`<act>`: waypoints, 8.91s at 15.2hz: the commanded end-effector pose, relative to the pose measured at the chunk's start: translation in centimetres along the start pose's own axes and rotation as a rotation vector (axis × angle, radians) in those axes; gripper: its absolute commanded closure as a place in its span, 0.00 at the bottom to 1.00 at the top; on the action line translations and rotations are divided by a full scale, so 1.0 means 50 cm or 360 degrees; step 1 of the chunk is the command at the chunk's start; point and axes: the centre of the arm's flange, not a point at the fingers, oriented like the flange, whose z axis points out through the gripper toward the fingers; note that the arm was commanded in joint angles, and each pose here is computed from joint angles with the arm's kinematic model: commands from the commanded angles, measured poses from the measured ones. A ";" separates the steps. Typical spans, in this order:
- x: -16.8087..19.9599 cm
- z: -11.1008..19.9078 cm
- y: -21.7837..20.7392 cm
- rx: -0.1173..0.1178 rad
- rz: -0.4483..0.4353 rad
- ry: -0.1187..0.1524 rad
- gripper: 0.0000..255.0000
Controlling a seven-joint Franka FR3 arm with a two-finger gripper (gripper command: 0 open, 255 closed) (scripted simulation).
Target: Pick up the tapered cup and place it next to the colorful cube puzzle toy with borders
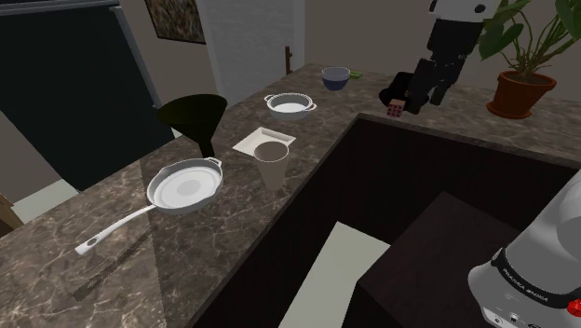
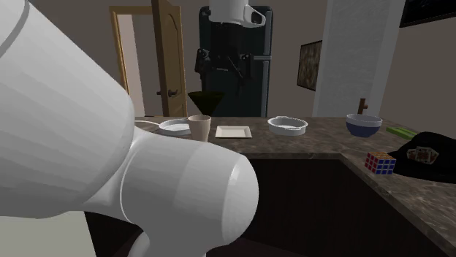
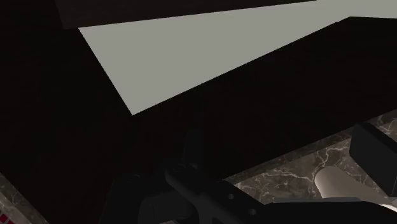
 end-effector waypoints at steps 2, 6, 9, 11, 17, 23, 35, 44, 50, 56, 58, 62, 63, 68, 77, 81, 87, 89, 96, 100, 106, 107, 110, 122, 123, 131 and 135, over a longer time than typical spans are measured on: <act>0.021 0.012 -0.011 0.0002 -0.0002 -0.0003 0.00; 0.105 0.061 -0.054 0.0012 -0.0009 -0.0013 0.00; 0.168 0.097 -0.087 0.0019 -0.0015 -0.0020 0.00; 0.210 0.122 -0.110 0.0024 -0.0019 -0.0026 0.00; 0.334 0.196 -0.178 0.0038 -0.0030 -0.0041 0.00; 0.457 0.270 -0.247 0.0052 -0.0041 -0.0056 0.00; 0.571 0.405 -0.318 0.0065 -0.0052 -0.0071 0.00; 0.570 0.422 -0.318 0.0065 -0.0052 -0.0071 0.00; 0.570 0.422 -0.318 0.0065 -0.0052 -0.0071 1.00; 0.570 0.401 -0.320 0.0065 -0.0052 -0.0071 1.00; 0.570 0.380 -0.323 0.0065 -0.0052 -0.0071 1.00; 0.571 0.338 -0.327 0.0065 -0.0052 -0.0071 1.00; 0.571 0.327 -0.328 0.0065 -0.0052 -0.0071 1.00; 0.571 0.275 -0.333 0.0065 -0.0052 -0.0071 1.00; 0.572 0.180 -0.343 0.0065 -0.0052 -0.0071 1.00; 0.572 0.138 -0.347 0.0065 -0.0052 -0.0071 1.00; 0.572 0.075 -0.353 0.0065 -0.0052 -0.0071 1.00; 0.572 0.054 -0.355 0.0065 -0.0052 -0.0071 1.00; 0.564 0.014 -0.281 0.0065 -0.0052 -0.0071 1.00; 0.552 0.014 -0.176 0.0065 -0.0052 -0.0071 1.00; 0.534 0.015 -0.018 0.0065 -0.0052 -0.0071 1.00; 0.531 0.015 0.008 0.0065 -0.0052 -0.0071 1.00; 0.522 0.016 0.086 0.0065 -0.0052 -0.0071 1.00; 0.486 0.017 0.401 0.0065 -0.0052 -0.0071 1.00; 0.483 0.017 0.427 0.0065 -0.0052 -0.0071 1.00; 0.460 0.018 0.637 0.0065 -0.0052 -0.0071 1.00; 0.448 0.019 0.742 0.0065 -0.0052 -0.0071 1.00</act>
